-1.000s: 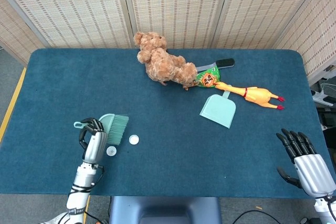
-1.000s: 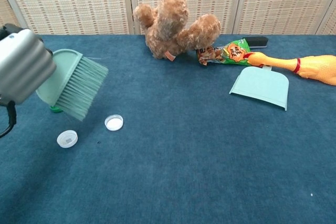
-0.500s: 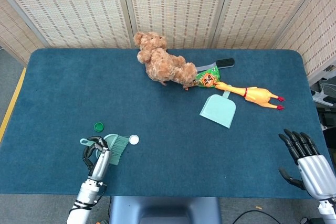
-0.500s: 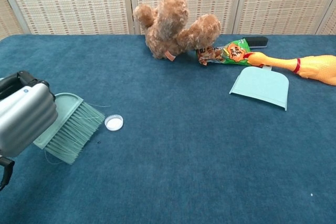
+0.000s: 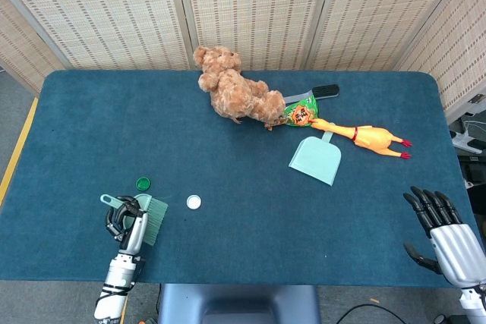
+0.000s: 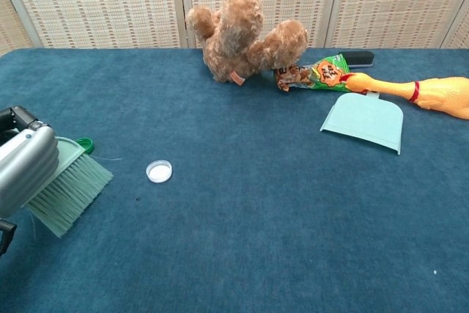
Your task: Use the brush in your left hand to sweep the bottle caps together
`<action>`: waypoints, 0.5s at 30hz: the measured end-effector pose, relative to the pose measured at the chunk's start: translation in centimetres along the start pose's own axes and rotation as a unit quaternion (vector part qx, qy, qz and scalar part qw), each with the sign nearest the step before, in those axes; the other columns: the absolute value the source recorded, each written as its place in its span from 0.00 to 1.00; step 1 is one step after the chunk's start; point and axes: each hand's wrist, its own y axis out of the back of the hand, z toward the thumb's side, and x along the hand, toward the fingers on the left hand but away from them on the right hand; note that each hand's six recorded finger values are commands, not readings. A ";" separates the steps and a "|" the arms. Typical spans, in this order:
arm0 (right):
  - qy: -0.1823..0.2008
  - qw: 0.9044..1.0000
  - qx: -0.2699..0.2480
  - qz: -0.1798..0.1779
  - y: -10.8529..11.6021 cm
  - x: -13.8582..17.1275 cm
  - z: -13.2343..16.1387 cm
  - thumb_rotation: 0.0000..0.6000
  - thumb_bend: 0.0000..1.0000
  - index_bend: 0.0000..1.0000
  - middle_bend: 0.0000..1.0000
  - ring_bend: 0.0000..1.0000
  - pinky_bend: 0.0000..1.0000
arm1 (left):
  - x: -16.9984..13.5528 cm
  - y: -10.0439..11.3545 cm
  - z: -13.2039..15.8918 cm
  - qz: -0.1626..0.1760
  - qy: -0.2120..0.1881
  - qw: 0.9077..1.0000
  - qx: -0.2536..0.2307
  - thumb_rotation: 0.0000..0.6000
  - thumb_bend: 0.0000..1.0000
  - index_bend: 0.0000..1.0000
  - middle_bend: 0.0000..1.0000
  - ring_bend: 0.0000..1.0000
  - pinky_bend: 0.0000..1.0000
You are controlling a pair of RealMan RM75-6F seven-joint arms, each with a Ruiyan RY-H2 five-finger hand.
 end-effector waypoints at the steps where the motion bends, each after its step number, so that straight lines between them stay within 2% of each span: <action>1: 0.000 1.000 0.000 0.000 0.0 0.0 0.0 1.00 0.20 0.00 0.00 0.00 0.00 | 0.1 -0.2 0.2 -0.003 0.000 1.000 0.003 1.00 0.49 0.94 1.00 0.79 0.83; 15: 0.001 1.000 0.000 0.000 0.0 0.1 0.1 1.00 0.20 0.00 0.00 0.00 0.00 | 2.6 -3.3 1.4 -0.045 0.025 0.999 0.018 1.00 0.49 0.94 1.00 0.79 0.83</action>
